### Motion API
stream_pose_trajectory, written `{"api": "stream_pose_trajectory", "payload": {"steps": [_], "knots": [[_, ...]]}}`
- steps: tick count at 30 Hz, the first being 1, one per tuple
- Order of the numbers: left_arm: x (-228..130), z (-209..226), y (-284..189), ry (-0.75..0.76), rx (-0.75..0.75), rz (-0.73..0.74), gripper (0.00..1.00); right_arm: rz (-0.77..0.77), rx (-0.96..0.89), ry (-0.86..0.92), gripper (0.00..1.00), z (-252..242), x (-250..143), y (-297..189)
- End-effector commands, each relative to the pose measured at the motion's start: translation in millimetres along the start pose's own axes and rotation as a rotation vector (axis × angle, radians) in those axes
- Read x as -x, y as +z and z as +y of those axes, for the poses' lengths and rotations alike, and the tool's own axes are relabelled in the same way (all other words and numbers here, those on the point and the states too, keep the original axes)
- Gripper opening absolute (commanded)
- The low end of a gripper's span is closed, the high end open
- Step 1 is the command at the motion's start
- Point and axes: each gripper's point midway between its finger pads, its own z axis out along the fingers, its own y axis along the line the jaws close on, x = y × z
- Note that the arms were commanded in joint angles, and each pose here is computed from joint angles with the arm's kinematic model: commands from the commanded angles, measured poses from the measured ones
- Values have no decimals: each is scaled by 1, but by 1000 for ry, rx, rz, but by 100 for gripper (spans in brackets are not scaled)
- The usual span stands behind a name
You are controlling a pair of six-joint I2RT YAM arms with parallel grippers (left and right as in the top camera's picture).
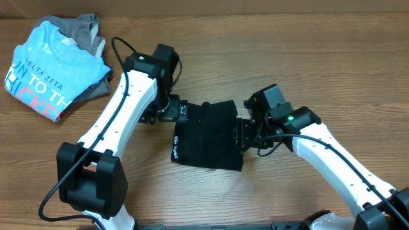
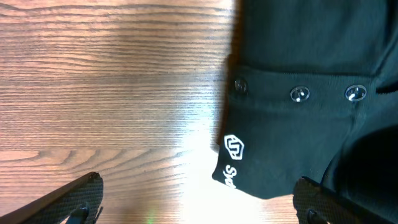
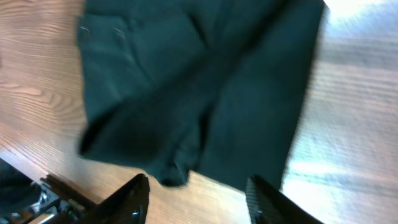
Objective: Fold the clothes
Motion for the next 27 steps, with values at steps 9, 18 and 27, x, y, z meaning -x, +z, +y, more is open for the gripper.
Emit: {"api": "stream_pose_trajectory", "payload": {"steps": [9, 18, 27], "knots": [[-10, -11, 34, 40, -85, 42, 100, -24, 113, -24, 72, 54, 4, 23], [-22, -16, 55, 36, -126, 77, 100, 4, -317, 229, 4, -29, -21, 33], [-21, -20, 54, 36, -149, 78, 100, 86, -476, 268, 41, -77, -37, 8]]}}
